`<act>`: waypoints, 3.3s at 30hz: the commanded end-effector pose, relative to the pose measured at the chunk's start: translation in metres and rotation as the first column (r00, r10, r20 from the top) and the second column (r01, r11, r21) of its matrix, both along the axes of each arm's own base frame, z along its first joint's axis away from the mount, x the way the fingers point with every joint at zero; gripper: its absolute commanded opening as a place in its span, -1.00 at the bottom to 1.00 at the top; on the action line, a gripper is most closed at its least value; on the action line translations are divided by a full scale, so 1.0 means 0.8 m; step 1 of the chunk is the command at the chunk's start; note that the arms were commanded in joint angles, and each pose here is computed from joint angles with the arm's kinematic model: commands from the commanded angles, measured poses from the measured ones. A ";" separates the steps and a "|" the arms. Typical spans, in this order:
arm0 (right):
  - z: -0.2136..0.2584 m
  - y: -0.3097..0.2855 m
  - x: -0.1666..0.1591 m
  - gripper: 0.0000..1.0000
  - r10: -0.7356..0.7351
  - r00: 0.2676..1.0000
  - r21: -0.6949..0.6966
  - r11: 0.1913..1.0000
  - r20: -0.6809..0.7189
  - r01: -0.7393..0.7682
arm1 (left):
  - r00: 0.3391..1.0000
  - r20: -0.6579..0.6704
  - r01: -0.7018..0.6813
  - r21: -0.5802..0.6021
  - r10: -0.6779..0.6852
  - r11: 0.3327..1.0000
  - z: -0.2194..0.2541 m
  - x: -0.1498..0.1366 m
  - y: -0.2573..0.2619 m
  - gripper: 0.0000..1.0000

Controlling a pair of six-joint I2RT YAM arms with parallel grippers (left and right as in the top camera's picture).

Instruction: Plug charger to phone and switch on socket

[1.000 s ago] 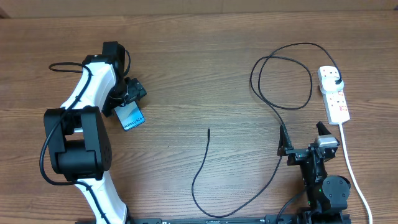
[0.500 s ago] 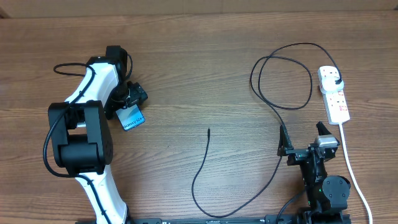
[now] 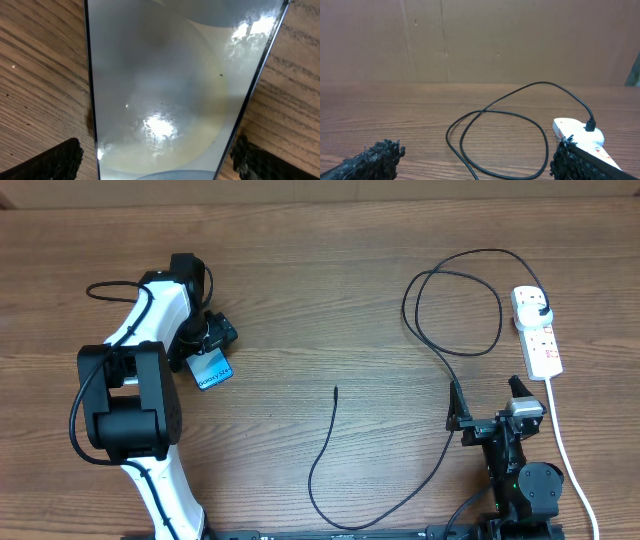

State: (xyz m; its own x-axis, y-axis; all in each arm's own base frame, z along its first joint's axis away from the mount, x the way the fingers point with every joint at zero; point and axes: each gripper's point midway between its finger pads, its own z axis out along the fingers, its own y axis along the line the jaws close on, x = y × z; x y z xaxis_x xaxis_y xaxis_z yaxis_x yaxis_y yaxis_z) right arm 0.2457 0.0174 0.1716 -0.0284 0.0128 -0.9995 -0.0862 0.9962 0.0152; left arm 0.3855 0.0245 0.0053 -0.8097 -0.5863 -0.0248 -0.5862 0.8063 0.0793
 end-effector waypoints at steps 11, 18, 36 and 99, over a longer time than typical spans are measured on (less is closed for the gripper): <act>-0.002 0.000 0.000 1.00 -0.004 1.000 -0.005 1.000 0.004 0.004 | 1.000 -0.007 -0.019 0.006 0.019 1.000 -0.006 -0.002 0.004 1.00; -0.002 0.000 0.000 1.00 -0.004 1.000 -0.005 1.000 0.004 0.004 | 1.000 0.000 -0.019 0.006 0.019 1.000 -0.006 0.000 0.004 0.99; -0.002 0.000 0.000 1.00 -0.004 1.000 -0.005 1.000 0.004 0.004 | 1.000 0.018 -0.018 0.006 0.018 1.000 -0.007 0.006 0.004 1.00; -0.002 0.000 0.000 1.00 -0.004 1.000 -0.005 1.000 0.004 0.004 | 0.999 0.045 -0.009 -0.032 0.010 0.999 -0.020 0.009 -0.005 0.99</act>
